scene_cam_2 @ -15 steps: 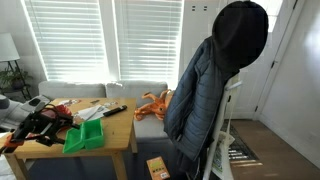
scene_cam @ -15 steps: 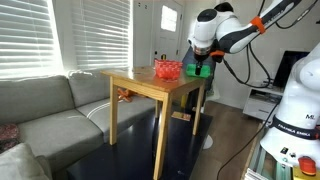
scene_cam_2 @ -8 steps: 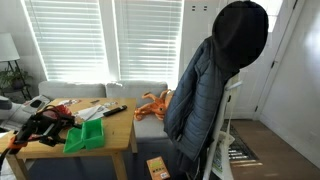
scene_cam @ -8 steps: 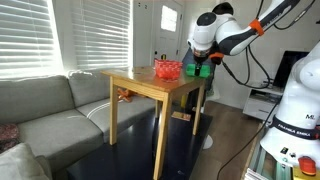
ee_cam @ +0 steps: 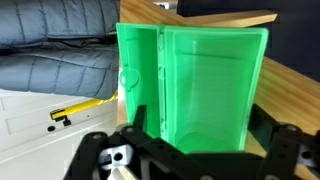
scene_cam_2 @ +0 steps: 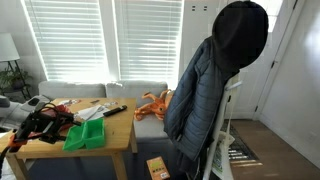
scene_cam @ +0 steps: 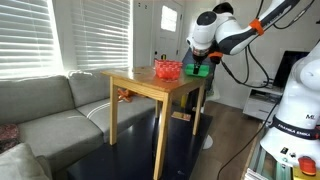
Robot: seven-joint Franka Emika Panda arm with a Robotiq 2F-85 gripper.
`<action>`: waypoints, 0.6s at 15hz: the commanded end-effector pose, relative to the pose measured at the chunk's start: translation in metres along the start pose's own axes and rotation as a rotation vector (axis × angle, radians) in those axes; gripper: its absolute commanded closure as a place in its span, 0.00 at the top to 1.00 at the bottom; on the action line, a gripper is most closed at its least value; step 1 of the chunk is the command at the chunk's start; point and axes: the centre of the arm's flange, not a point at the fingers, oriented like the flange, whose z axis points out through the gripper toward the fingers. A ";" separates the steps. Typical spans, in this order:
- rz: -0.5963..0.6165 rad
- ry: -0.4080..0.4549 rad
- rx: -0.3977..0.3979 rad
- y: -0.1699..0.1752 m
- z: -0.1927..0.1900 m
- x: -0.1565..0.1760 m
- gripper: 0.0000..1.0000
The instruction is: Close the green container
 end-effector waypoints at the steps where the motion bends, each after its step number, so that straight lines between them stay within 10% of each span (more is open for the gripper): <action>1: 0.005 0.021 -0.042 0.002 -0.008 0.002 1.00; 9: 0.017 0.007 -0.086 0.014 -0.023 0.005 1.00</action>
